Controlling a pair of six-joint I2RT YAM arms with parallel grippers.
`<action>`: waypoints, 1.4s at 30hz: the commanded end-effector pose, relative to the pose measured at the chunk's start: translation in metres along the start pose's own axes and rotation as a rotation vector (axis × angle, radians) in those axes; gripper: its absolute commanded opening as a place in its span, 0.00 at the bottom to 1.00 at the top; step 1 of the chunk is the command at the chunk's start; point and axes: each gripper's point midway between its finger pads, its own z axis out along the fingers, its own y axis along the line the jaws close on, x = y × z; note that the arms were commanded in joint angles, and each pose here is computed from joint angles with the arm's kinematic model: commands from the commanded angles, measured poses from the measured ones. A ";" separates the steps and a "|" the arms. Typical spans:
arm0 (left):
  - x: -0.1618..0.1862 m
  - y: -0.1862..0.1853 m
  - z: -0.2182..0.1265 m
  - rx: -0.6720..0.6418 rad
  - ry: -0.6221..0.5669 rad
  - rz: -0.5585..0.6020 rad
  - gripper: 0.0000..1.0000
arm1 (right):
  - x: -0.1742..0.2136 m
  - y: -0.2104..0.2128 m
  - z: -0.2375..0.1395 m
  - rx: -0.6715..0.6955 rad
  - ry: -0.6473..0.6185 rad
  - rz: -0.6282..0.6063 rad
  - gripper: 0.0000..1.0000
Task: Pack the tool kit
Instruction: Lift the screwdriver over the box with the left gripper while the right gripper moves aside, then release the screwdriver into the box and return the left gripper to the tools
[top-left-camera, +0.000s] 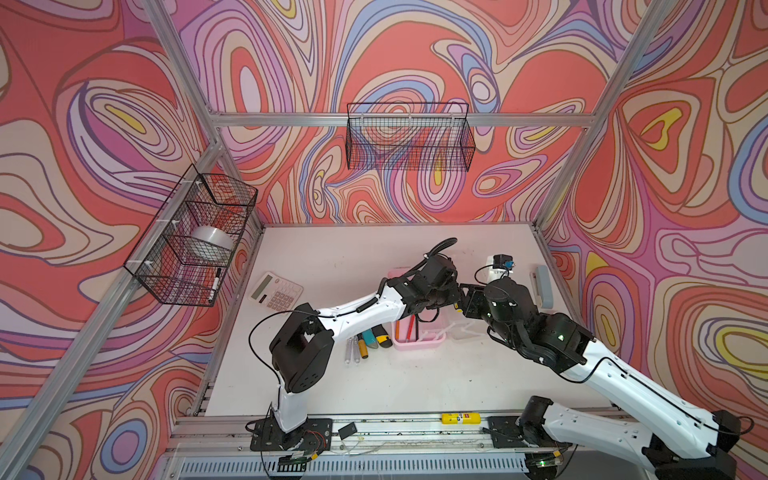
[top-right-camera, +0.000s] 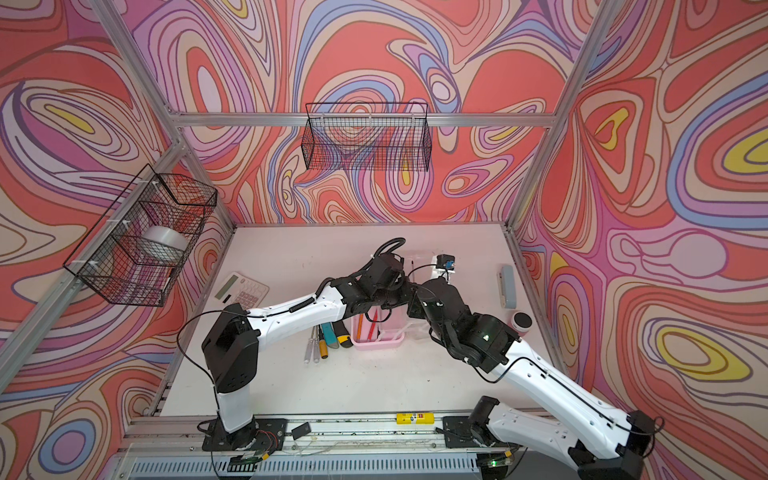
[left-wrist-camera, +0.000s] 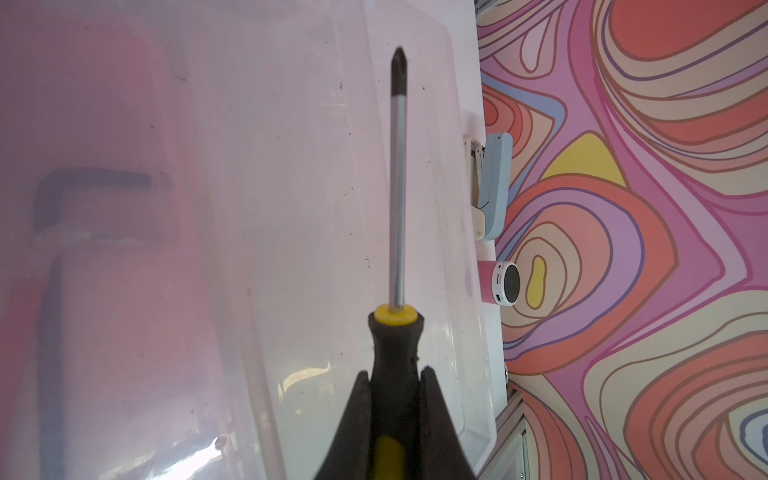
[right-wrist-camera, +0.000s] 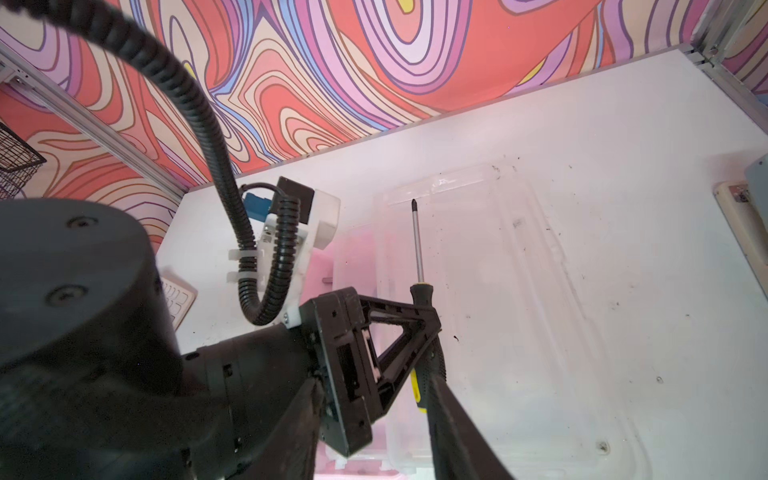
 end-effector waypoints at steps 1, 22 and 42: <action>-0.003 0.001 0.004 -0.013 -0.013 -0.005 0.35 | 0.000 0.001 0.004 0.002 0.007 -0.014 0.45; -0.035 0.048 -0.123 -0.149 -0.222 0.197 0.57 | 0.006 0.022 0.029 0.039 0.118 -0.109 0.47; -0.021 0.248 -0.234 -0.399 -0.333 -0.144 0.60 | 0.115 0.173 0.098 -0.168 0.416 -0.354 0.49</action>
